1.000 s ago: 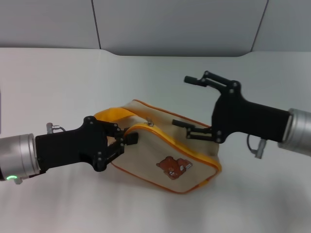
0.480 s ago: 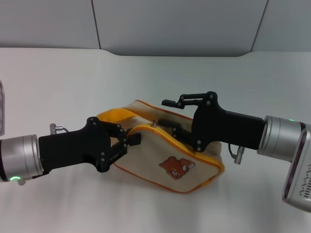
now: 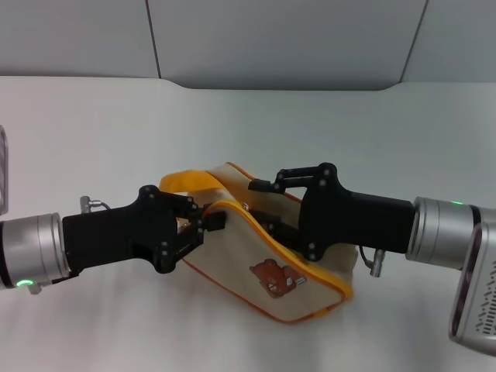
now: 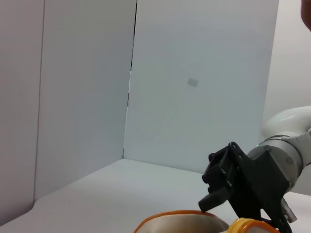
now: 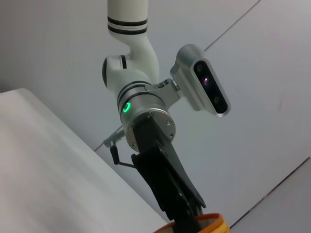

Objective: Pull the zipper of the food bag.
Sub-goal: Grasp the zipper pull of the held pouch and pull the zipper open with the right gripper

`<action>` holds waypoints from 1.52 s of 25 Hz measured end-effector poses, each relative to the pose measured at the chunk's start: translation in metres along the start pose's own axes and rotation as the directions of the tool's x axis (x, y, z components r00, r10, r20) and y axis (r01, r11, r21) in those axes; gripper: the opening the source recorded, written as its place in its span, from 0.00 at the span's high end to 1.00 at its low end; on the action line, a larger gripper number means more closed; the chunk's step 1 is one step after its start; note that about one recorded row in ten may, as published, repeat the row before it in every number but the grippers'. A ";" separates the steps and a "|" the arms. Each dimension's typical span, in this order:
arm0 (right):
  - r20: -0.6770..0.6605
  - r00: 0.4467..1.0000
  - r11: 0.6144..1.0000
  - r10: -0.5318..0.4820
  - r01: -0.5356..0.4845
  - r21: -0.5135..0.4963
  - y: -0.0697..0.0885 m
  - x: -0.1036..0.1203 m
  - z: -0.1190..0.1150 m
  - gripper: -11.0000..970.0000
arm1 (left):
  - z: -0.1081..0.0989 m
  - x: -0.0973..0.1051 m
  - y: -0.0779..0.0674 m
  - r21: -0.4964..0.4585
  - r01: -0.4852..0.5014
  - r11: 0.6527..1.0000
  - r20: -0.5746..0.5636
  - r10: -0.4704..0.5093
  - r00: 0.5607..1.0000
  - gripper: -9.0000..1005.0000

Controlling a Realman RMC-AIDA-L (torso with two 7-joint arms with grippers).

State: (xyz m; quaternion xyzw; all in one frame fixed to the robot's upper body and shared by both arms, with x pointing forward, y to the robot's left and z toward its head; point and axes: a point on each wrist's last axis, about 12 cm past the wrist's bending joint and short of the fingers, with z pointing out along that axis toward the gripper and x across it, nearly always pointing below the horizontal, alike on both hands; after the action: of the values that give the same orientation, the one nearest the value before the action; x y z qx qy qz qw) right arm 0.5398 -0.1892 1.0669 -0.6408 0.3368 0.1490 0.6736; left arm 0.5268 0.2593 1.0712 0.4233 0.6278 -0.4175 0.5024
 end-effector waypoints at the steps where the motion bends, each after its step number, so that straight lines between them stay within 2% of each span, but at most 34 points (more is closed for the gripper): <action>1: 0.002 1.000 1.000 -0.001 0.001 -0.004 0.000 0.000 0.000 0.66 | 0.000 0.000 0.000 0.000 0.000 1.000 0.000 0.000 1.000 0.93; 18: 0.023 0.999 1.000 0.027 -0.027 -0.002 0.000 -0.003 0.009 0.67 | 0.002 0.001 0.000 -0.009 0.001 1.000 -0.001 -0.001 1.000 0.93; 32: 0.027 0.999 0.999 0.035 -0.035 -0.005 0.003 -0.003 0.011 0.75 | 0.000 0.001 0.000 -0.015 -0.001 1.000 0.005 0.001 1.000 0.93; 38: 0.005 0.999 0.999 0.043 -0.043 -0.008 0.003 -0.001 0.012 0.91 | 0.000 0.002 -0.001 -0.014 0.000 1.000 0.004 0.000 1.000 0.92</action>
State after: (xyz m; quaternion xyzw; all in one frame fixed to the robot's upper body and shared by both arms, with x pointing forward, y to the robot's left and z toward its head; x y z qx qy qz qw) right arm 0.5406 -0.1769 1.0647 -0.6359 0.3483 0.1663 0.6684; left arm 0.5253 0.2592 1.0689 0.4188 0.6298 -0.4139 0.5066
